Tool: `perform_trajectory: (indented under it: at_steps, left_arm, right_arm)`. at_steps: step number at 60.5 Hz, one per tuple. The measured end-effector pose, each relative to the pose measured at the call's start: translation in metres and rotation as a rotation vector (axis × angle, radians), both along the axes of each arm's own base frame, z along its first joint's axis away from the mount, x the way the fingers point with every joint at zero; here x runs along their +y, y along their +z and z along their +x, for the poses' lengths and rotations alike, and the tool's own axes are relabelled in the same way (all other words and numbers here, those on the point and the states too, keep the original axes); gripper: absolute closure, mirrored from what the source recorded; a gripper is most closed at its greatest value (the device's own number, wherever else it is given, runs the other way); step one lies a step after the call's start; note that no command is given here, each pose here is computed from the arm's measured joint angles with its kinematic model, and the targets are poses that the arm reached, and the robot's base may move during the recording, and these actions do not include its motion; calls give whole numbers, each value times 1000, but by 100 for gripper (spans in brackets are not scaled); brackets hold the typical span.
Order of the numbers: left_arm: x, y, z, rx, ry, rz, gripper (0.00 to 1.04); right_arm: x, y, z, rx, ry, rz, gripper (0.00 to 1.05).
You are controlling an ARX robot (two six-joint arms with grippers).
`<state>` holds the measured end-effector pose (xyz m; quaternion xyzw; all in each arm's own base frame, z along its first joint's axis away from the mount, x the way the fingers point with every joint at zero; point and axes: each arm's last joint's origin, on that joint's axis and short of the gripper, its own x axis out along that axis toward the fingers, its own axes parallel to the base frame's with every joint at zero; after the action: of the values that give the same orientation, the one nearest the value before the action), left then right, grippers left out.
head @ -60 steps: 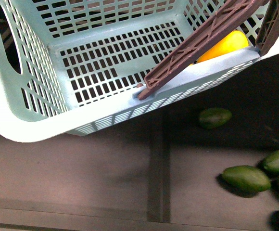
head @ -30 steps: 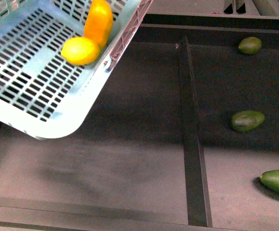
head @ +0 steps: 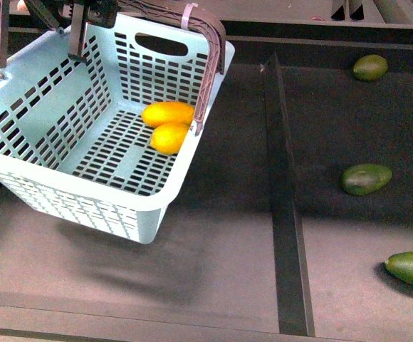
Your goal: Pick lemon and mango into basket
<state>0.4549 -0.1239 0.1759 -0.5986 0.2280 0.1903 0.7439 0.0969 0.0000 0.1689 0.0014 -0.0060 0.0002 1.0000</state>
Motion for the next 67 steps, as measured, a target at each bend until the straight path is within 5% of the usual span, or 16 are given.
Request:
perform_trajectory:
  at_steps: [29, 43, 56, 67]
  left_arm:
    - [19, -23, 19, -7, -51, -90, 89]
    - [25, -30, 10, -7, -50, -76, 47]
    - [39, 9, -23, -56, 4, -53, 6]
    - [59, 40, -69, -26, 90, 48, 7]
  right_arm:
    - [0, 0, 0, 0, 0, 0, 9]
    - [0, 0, 0, 0, 0, 0, 9]
    - [0, 0, 0, 0, 0, 0, 9]
    - [0, 0, 0, 0, 0, 0, 9]
